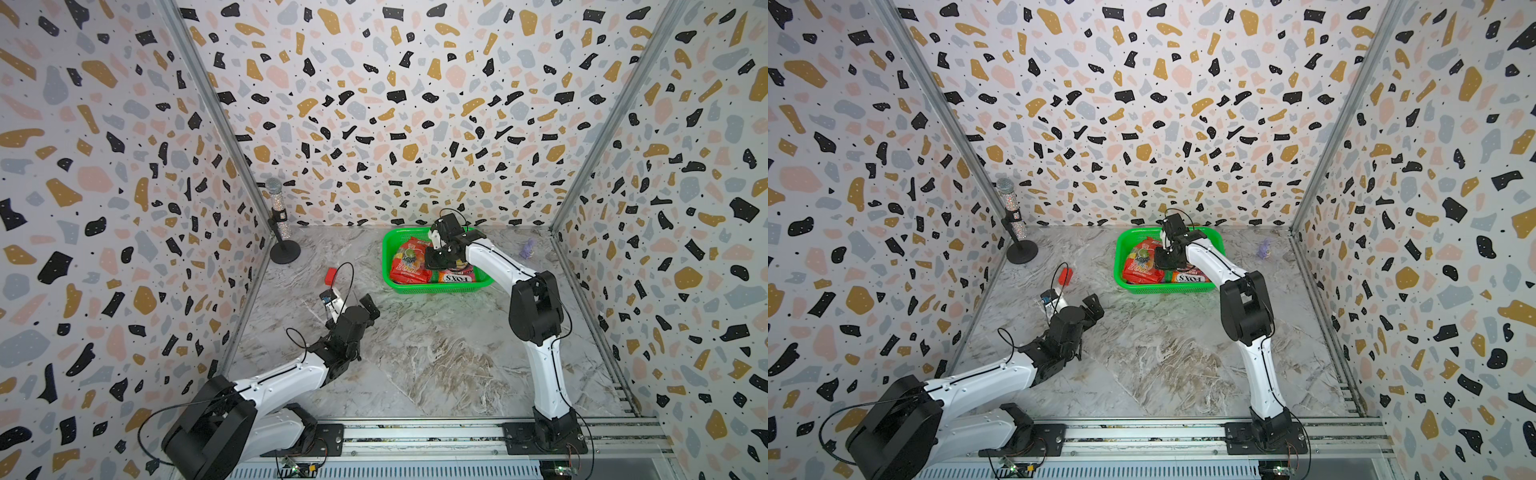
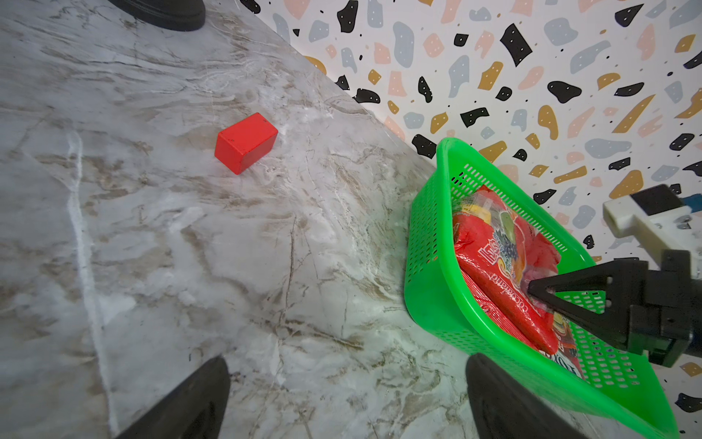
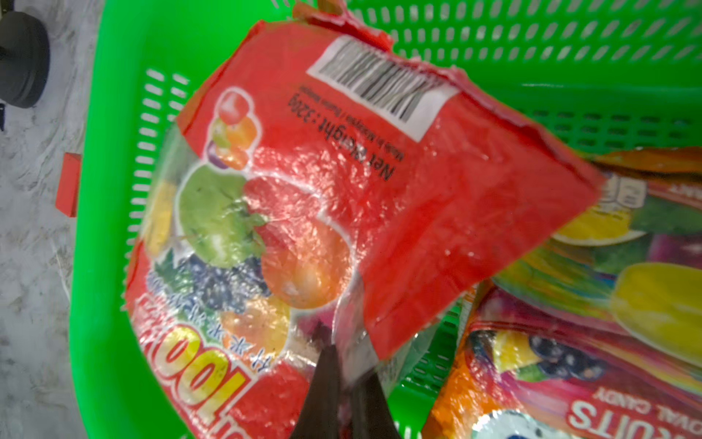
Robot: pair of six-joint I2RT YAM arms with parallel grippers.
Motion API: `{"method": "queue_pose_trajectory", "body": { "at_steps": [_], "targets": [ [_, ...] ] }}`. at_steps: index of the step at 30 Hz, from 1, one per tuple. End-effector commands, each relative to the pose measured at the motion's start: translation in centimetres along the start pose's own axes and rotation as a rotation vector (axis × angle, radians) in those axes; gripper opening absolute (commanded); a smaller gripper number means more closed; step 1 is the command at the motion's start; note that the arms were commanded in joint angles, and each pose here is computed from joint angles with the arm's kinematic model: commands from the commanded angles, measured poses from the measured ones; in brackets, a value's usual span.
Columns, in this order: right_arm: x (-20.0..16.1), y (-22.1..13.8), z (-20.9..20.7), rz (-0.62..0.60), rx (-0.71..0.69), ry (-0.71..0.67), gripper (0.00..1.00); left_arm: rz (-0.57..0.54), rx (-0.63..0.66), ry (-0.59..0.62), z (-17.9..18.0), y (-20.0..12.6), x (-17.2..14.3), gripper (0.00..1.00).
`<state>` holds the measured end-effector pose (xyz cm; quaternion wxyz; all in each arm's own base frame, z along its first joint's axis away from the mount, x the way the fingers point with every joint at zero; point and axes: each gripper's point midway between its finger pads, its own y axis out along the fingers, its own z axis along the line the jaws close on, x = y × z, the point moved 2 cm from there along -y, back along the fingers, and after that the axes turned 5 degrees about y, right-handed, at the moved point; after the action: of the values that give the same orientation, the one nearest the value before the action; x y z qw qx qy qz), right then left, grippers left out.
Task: Put the candies in the basket
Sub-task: Place the candy in the basket.
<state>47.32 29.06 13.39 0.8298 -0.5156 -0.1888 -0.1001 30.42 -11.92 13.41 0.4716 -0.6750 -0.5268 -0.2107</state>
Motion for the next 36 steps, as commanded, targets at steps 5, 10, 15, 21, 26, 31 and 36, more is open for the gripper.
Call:
{"method": "queue_pose_trajectory", "body": {
  "at_steps": [5,10,15,21,26,31,36],
  "targets": [
    [2.0,-5.2,1.4,-0.098,-0.066,-0.066,0.53,-0.012,-0.003,-0.003,-0.4,0.3,0.5,1.0],
    [3.1,-7.4,1.2,-0.179,-0.113,-0.049,0.6,-0.012,-0.003,-0.003,-0.4,0.3,0.5,1.0],
    [4.0,-7.0,4.4,-0.189,0.068,-0.052,0.61,-0.009,-0.002,-0.001,-0.4,0.4,0.5,1.0],
    [3.0,-3.3,7.2,-0.074,0.229,-0.067,0.62,-0.011,-0.001,0.003,-0.4,0.4,0.5,1.0],
    [0.1,0.2,4.8,0.034,0.142,-0.05,0.62,-0.009,-0.005,0.002,-0.5,0.5,0.6,1.0],
    [-0.8,0.4,3.9,0.07,0.099,-0.064,0.62,-0.003,-0.009,0.009,-0.6,0.5,0.5,1.0],
    [0.8,-3.9,5.4,0.001,0.117,-0.097,0.63,0.003,-0.034,0.012,-1.0,0.3,0.7,1.0]
  ]
}}
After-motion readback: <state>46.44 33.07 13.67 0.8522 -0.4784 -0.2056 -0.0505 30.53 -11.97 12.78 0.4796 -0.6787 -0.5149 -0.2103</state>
